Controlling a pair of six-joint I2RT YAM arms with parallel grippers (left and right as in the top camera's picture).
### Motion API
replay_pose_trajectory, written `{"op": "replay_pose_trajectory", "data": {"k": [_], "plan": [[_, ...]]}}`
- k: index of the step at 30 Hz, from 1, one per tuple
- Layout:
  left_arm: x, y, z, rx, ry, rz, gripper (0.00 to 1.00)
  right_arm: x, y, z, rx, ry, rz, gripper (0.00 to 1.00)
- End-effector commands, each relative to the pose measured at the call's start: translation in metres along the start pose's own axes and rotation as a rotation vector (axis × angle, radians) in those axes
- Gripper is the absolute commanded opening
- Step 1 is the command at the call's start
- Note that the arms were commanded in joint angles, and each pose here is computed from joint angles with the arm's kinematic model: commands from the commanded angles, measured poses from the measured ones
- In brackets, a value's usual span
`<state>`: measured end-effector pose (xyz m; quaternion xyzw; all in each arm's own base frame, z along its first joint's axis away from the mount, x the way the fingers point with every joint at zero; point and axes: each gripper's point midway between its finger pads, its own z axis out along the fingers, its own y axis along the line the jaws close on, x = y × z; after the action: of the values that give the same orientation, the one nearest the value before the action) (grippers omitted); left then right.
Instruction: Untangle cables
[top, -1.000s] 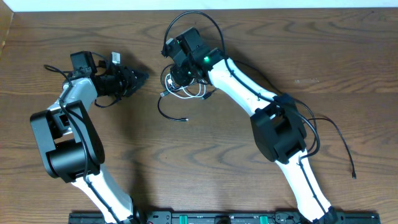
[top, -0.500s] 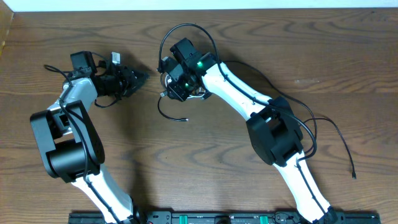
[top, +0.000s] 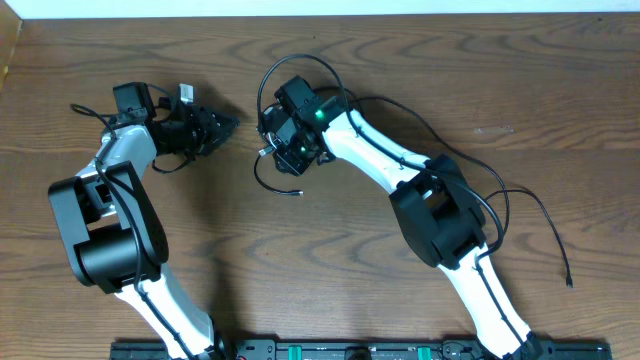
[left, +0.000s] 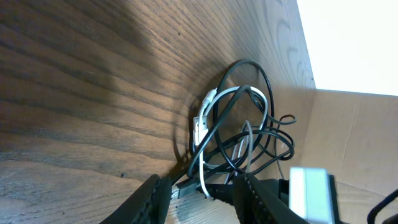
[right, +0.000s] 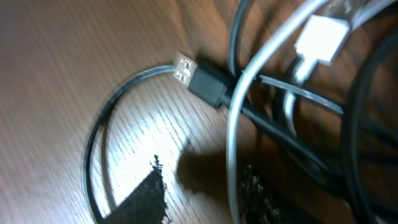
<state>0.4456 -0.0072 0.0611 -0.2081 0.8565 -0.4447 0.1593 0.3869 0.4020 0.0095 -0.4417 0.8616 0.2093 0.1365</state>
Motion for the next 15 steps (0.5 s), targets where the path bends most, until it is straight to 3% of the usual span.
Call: {"op": "replay_pose_trajectory", "data": {"k": [1,3,8,15], "plan": [[0.002,0.002,0.001,-0.007,0.003,-0.003,0.39,0.008,0.003,0.009,-0.006,0.012,-0.033,0.11],[0.002,0.002,0.001,-0.007,0.003,-0.003,0.39,-0.002,0.005,0.002,-0.013,-0.018,-0.033,0.01],[0.002,0.002,0.001,-0.007,0.003,-0.003,0.39,-0.053,0.026,-0.056,-0.051,-0.168,-0.074,0.01],[0.002,0.001,0.001,-0.007,0.003,-0.002,0.39,-0.111,0.055,-0.174,-0.004,-0.418,-0.168,0.01]]}}
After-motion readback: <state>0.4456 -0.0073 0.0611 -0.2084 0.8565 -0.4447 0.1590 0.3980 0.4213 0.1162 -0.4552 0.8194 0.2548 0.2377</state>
